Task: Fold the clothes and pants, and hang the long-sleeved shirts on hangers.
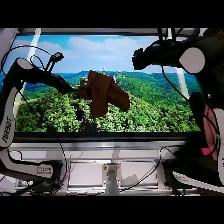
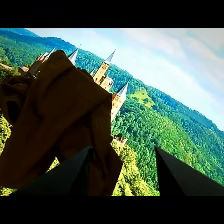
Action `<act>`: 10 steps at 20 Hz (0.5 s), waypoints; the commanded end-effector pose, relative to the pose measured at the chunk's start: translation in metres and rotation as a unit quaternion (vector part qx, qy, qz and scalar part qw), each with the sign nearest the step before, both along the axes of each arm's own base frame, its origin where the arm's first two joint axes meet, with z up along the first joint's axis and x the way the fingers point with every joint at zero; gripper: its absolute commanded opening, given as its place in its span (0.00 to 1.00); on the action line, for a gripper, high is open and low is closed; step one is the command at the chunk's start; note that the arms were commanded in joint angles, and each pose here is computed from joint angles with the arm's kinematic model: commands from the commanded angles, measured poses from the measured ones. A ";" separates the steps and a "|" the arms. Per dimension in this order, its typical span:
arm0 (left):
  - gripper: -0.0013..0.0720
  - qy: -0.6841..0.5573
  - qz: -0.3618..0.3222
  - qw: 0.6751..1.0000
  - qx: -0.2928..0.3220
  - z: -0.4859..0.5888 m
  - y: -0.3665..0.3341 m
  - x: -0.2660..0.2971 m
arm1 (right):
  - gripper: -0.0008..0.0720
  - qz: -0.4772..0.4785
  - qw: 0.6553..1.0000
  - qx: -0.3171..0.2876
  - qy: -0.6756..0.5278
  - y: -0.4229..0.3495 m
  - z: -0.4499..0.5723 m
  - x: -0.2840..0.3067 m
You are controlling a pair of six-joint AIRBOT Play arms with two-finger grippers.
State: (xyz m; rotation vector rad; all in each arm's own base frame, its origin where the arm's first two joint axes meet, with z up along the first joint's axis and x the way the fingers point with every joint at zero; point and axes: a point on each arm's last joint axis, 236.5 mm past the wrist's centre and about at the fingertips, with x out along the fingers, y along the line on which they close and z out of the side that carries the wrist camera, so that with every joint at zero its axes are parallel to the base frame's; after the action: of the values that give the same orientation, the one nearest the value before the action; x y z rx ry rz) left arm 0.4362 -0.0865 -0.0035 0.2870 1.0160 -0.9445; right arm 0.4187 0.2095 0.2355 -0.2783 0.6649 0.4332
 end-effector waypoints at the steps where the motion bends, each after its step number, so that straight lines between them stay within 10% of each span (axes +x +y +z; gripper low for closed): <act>1: 0.71 -0.024 -0.086 0.996 0.012 -0.021 0.006 -0.004 | 0.59 0.029 0.999 -0.043 0.004 0.003 -0.018 0.008; 10: 0.70 -0.087 -0.191 0.978 -0.023 -0.040 -0.028 0.002 | 0.59 0.052 0.996 -0.072 -0.010 0.001 -0.018 0.009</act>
State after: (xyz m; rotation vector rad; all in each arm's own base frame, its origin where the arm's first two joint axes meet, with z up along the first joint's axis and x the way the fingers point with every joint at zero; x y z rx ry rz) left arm 0.4341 -0.1015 -0.0465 0.4834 0.8863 -1.2041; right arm 0.4266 0.2114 0.2182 -0.4374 0.6695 0.4785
